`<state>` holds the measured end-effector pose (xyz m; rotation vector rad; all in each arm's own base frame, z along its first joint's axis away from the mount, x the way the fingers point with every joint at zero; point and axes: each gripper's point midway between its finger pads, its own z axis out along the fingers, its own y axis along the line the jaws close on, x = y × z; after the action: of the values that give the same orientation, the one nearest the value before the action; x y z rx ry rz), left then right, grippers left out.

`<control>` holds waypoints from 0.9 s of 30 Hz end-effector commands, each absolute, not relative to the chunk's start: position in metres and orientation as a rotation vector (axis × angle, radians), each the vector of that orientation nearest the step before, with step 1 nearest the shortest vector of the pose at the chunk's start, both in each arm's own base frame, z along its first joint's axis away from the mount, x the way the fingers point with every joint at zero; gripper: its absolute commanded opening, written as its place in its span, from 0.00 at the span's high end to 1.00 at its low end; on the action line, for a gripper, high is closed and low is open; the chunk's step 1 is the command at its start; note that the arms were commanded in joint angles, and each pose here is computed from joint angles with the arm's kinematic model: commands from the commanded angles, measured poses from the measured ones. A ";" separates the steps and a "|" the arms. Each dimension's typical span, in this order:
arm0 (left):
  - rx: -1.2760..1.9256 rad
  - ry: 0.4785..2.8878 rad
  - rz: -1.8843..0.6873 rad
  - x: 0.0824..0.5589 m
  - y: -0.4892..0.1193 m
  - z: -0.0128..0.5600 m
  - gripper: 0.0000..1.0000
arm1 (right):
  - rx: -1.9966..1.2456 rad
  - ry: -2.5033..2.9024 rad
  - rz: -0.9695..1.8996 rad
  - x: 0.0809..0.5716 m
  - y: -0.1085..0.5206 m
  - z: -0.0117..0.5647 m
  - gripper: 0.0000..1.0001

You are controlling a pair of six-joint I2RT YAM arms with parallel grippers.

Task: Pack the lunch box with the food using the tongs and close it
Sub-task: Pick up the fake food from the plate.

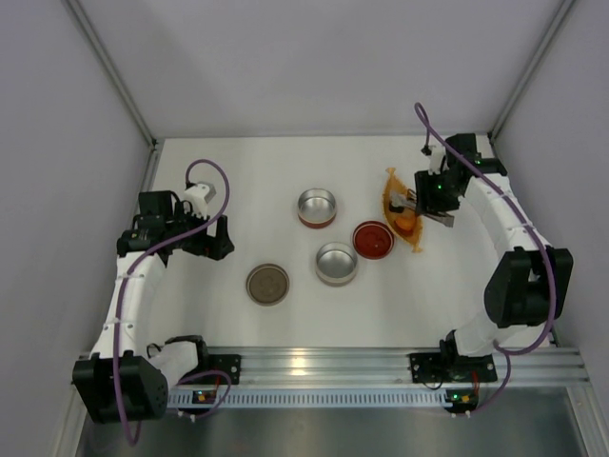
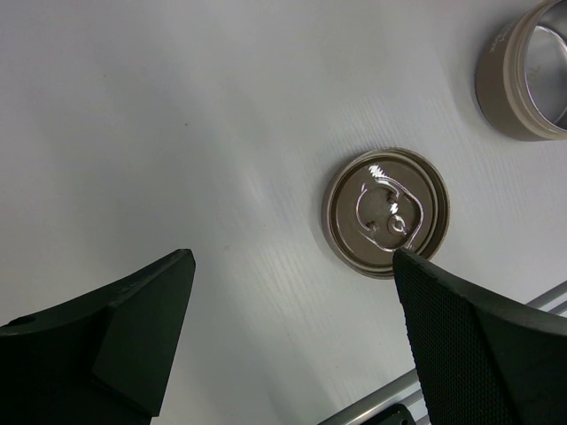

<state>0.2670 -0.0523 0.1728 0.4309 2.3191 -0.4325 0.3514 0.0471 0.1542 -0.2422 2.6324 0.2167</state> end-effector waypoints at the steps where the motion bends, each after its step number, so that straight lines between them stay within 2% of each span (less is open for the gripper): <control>1: 0.454 2.298 -0.427 0.269 -0.052 0.174 0.02 | -0.253 2.555 0.209 0.369 0.056 0.174 0.53; 6: 0.452 2.294 -0.420 0.270 -0.051 0.176 0.02 | -0.253 2.553 0.205 0.369 0.056 0.174 0.57; 16: 0.445 2.291 -0.404 0.270 -0.049 0.179 0.02 | -0.286 2.518 0.194 0.361 0.053 0.193 0.77; 27: 0.436 2.280 -0.431 0.269 -0.053 0.184 0.02 | -0.366 2.394 0.225 0.351 0.060 0.242 0.84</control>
<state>0.2671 -0.0513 0.1724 0.4270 2.3222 -0.4256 0.3517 0.0472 0.1976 -0.3038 2.5218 0.1950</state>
